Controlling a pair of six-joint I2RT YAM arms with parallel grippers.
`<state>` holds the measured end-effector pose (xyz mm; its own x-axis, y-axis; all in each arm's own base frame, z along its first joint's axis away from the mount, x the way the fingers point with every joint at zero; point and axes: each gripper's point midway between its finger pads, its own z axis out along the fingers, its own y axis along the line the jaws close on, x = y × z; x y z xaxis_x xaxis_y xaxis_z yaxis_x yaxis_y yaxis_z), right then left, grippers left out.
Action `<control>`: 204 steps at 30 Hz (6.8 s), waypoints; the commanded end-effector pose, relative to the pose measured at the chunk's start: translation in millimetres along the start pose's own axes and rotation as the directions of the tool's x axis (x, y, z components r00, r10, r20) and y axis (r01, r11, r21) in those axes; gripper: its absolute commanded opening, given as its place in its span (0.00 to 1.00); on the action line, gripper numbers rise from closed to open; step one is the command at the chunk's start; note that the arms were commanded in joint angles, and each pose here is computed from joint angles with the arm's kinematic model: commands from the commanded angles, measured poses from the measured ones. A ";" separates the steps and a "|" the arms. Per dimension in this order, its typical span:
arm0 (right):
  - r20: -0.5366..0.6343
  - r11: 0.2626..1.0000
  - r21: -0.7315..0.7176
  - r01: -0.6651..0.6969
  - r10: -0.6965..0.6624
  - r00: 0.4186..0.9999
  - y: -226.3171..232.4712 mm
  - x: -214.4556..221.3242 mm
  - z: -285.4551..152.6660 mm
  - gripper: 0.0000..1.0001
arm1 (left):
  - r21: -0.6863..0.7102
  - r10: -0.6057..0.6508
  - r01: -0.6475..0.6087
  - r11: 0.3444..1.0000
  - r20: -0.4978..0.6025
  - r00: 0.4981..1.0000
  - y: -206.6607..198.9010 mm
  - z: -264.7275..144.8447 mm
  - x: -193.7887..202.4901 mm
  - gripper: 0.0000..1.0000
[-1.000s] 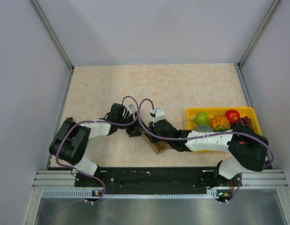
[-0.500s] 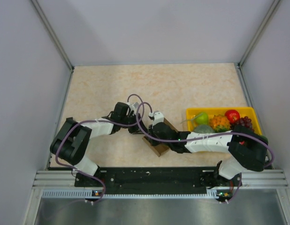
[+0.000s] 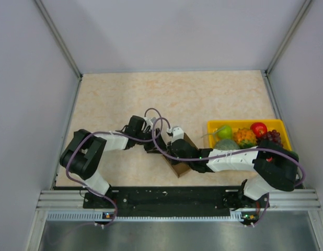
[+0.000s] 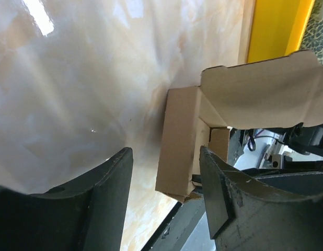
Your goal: Fold the paper box
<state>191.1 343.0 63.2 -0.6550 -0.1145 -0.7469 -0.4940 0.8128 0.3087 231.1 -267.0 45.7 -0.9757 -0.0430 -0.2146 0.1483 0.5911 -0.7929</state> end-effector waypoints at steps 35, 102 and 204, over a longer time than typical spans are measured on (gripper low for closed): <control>0.054 0.999 0.036 -0.023 0.021 0.998 -16.4 14.1 -4.5 0.00 | -0.153 0.536 -0.524 0.838 0.047 0.843 -2.5 34.9 17.7 0.45; 0.153 0.805 -0.318 -0.500 0.564 0.811 -33.8 -25.9 -126.3 0.79 | -0.579 0.613 -0.356 0.734 0.338 0.714 -38.5 -55.5 7.4 0.00; 0.248 0.825 -0.530 -0.198 0.374 0.894 11.0 -48.4 -121.5 0.17 | -0.342 0.457 -0.330 0.880 0.417 0.786 -99.8 -111.0 28.8 0.83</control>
<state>149.4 289.6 167.2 -0.6349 0.3552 -0.6861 -0.5612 0.3983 0.7256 181.5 -239.7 168.6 -0.6289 -0.0950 -0.7717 0.3285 0.8671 -0.3744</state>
